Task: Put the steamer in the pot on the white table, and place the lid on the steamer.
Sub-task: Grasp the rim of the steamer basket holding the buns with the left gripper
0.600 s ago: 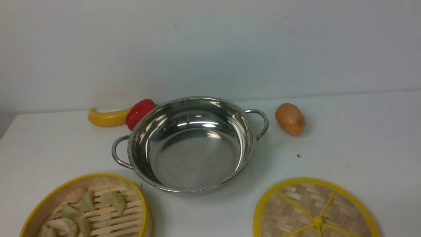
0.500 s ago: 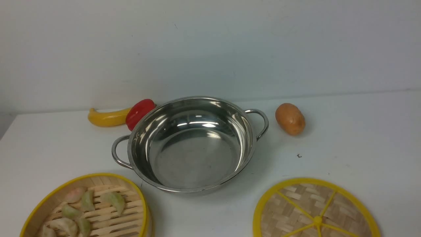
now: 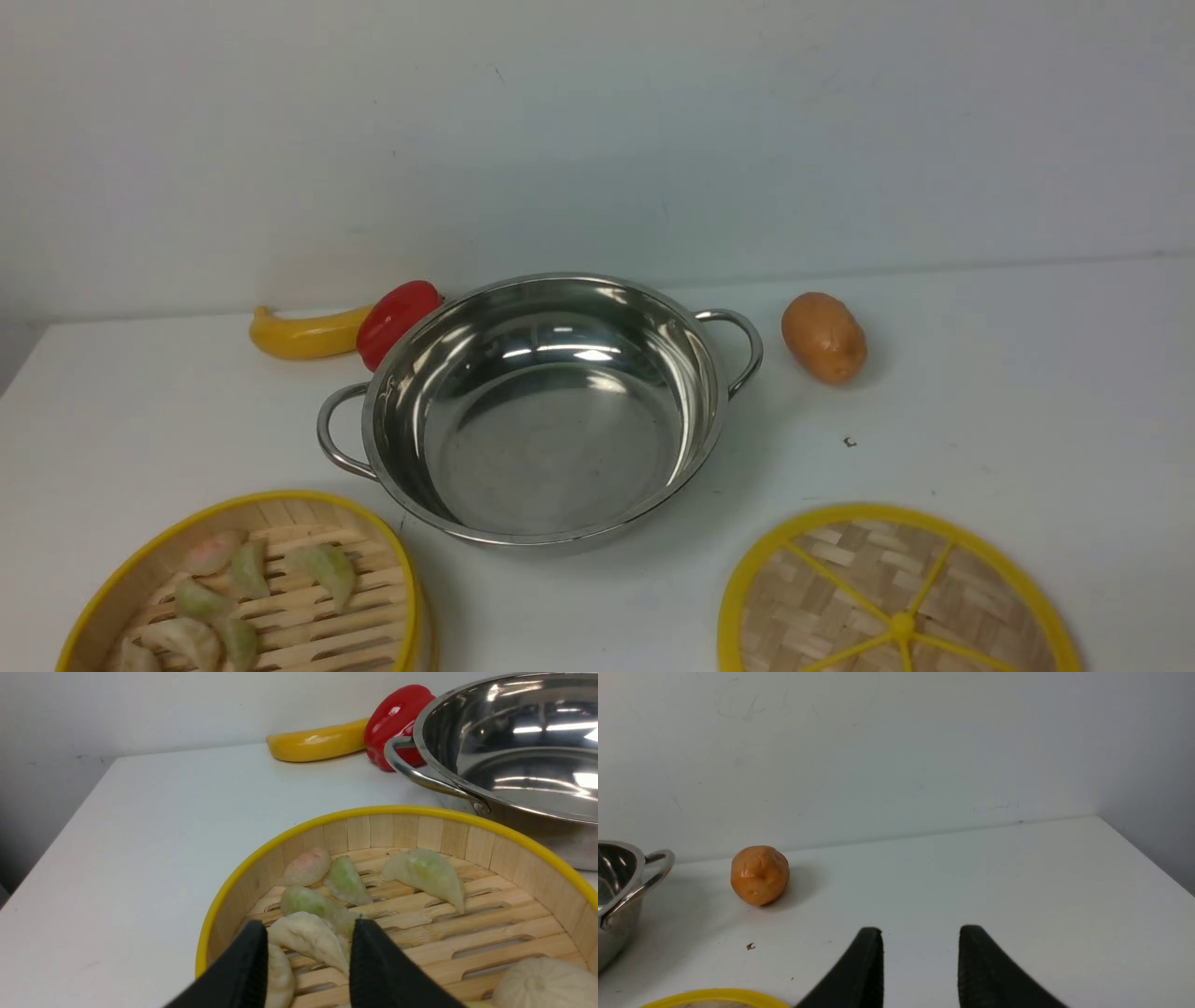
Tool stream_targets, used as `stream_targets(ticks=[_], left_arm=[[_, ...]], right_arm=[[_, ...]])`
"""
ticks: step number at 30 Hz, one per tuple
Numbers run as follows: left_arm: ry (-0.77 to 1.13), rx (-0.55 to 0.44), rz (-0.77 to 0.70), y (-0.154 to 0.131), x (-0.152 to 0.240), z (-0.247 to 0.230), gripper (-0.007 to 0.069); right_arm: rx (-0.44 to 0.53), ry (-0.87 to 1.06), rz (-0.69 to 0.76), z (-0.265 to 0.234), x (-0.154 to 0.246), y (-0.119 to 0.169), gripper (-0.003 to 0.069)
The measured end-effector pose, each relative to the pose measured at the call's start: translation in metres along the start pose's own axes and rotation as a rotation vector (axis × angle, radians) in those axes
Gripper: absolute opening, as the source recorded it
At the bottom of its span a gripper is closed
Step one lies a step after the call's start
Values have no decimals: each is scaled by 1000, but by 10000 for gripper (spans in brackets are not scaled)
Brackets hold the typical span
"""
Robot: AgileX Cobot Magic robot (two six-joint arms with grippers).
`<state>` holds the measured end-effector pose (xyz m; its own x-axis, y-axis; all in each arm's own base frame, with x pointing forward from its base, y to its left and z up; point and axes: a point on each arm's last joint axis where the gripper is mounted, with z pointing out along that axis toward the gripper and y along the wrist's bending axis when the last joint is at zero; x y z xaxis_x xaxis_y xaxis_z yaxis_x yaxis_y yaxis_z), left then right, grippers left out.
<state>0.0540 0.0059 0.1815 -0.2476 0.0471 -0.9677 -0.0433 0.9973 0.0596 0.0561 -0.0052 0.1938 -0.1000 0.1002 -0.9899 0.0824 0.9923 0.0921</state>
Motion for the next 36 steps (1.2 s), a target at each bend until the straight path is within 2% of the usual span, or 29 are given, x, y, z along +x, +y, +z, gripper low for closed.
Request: stream_targets(ticks=[7,9,11,13,14,17,18,21,29,32,36], left_arm=[[0,0,0,0,0,0,241],[-9,10,-42,-1,-1,0,241],[-48,47,-168,-4,-5,0,241],[-98,85,-316,-6,-10,-1,241],[-129,116,-447,-8,-14,-1,241],[-194,165,-669,-8,-21,-3,241],[-214,177,-726,-8,-23,-3,241],[-266,192,-804,-6,-28,-5,241],[-461,199,-835,1,-42,-11,241],[-557,205,-849,4,-49,-15,241],[-595,204,-729,3,-61,-21,241]], right_arm=[[0,0,1,0,0,0,243],[0,0,1,0,0,0,243],[-7,-10,42,0,-1,1,243],[-34,-44,183,0,-4,3,243],[-54,-71,309,0,-7,4,243],[-98,-103,652,-1,-12,5,243],[-110,-112,753,-1,-13,5,243],[-133,-155,932,-2,-17,4,243],[-141,-171,1002,-2,-19,4,243],[-148,-231,1008,-3,-23,1,243],[-155,-284,946,-5,-30,1,243]])
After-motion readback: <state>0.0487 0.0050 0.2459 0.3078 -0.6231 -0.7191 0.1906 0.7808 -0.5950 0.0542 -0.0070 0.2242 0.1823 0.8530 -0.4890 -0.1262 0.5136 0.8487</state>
